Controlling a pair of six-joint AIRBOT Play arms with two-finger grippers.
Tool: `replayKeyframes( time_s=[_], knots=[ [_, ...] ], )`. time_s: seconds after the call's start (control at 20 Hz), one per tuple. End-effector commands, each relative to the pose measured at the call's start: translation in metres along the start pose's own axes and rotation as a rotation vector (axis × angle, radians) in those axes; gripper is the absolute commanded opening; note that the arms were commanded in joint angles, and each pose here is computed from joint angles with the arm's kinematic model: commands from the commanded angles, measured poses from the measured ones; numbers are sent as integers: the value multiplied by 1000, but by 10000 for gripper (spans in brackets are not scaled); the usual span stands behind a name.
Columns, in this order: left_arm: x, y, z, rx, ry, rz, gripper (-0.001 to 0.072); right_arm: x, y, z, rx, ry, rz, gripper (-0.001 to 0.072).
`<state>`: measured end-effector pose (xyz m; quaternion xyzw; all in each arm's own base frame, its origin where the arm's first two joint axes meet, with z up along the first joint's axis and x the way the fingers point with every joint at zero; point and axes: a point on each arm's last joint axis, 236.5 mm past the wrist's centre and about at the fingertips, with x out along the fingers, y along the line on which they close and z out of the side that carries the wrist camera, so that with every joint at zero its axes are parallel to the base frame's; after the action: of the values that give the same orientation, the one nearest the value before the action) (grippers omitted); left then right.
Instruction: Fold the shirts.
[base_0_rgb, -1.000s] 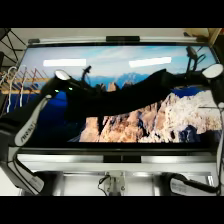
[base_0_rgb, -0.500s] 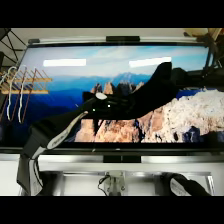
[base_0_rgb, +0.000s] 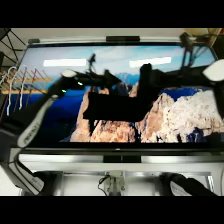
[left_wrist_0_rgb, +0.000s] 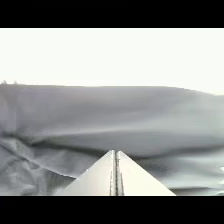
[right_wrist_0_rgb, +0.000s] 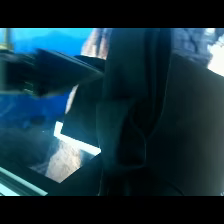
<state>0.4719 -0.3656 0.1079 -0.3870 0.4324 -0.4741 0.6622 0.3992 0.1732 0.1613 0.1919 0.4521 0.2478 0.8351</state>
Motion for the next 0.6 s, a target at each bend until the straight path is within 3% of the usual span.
replayKeyframes(
  time_s=[0.0,0.25,0.45,0.5,0.55],
  knots=[
    [-135,-41,54,179,-128,74,31,84,34,-1,2,-18,47,68],
    [-309,-118,78,358,-402,186,32,220,73,-57,108,38,130,68],
    [-371,-158,54,456,-483,291,32,274,82,-70,288,-40,162,80],
    [-378,-160,50,472,-487,332,31,281,85,-78,308,-24,166,167],
    [-381,-159,47,483,-486,369,32,282,87,-85,310,3,169,379]
  ],
)
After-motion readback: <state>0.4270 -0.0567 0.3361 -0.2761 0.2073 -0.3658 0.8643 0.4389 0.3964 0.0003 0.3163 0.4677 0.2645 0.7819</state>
